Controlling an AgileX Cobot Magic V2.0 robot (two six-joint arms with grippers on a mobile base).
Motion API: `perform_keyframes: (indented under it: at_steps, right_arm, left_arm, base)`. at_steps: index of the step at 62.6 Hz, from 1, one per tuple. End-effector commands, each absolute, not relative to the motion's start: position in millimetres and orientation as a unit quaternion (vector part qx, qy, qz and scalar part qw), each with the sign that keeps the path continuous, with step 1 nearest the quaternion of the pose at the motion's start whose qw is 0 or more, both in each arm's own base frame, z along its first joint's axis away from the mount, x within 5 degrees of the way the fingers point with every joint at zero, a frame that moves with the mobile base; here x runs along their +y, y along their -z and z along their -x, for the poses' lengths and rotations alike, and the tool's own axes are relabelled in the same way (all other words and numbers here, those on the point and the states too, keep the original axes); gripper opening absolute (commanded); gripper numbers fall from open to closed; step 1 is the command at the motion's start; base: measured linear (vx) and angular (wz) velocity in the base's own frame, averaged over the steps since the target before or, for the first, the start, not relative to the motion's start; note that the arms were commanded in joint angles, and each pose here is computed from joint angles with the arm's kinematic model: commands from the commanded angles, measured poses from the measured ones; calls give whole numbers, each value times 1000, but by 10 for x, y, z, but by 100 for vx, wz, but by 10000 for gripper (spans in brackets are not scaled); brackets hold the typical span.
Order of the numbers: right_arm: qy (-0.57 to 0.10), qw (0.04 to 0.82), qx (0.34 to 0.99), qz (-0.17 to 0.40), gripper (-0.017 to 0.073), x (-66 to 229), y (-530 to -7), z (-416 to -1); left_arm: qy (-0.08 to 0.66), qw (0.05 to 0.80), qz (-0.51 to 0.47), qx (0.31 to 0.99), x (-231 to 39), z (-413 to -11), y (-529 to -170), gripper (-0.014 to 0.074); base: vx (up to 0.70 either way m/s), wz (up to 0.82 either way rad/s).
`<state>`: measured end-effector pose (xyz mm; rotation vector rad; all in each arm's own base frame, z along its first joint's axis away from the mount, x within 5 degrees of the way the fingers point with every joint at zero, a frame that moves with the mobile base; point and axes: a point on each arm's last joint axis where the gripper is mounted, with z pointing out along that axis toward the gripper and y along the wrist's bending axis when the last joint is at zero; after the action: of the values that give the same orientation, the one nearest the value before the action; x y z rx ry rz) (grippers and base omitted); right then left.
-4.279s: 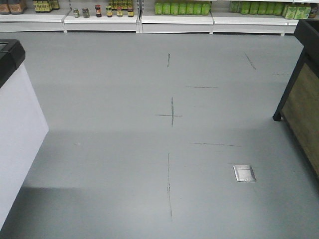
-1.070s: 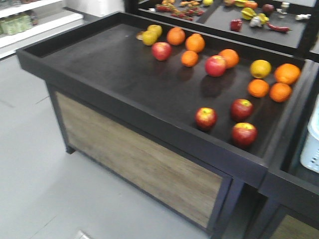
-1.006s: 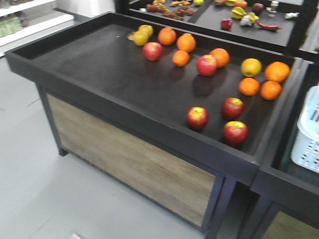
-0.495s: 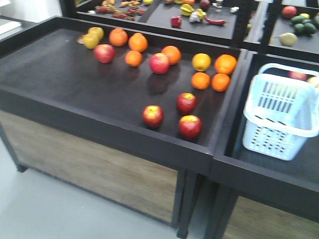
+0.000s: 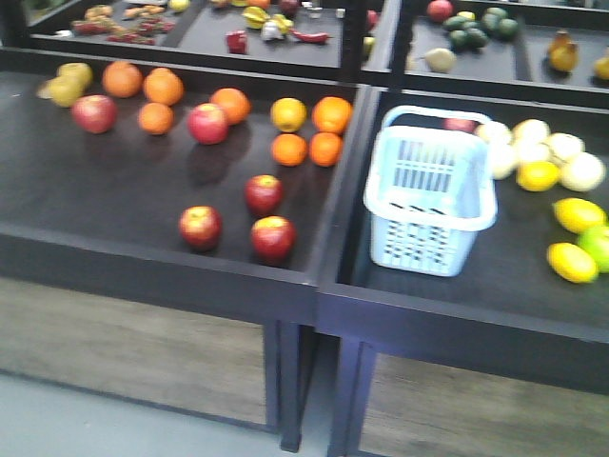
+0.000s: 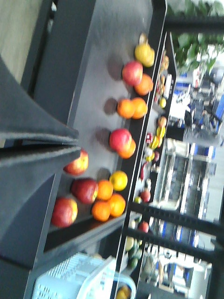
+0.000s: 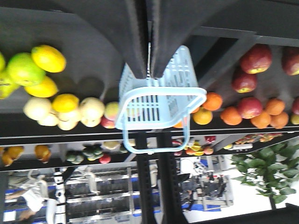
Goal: Pick three apples into basket with both arms
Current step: 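Turn the base toward the fruit tables and the light-blue basket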
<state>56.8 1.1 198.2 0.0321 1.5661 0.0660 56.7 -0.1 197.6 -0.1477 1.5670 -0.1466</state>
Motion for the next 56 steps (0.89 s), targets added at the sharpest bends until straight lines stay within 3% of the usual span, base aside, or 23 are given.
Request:
perform_keyframes:
  at_steps: [1,56]
  right_arm:
    - [-26,734,679,-10,-5,12,-2013,-561]
    - [-26,734,678,-10,-5,12,-2014,-561]
  left_arm:
    - [73,740,67,665,1,-548,-2135,-6]
    - [73,740,67,665,1,-548,-2135,-6]
  base:
    - [-1,-36]
    - [2,-22]
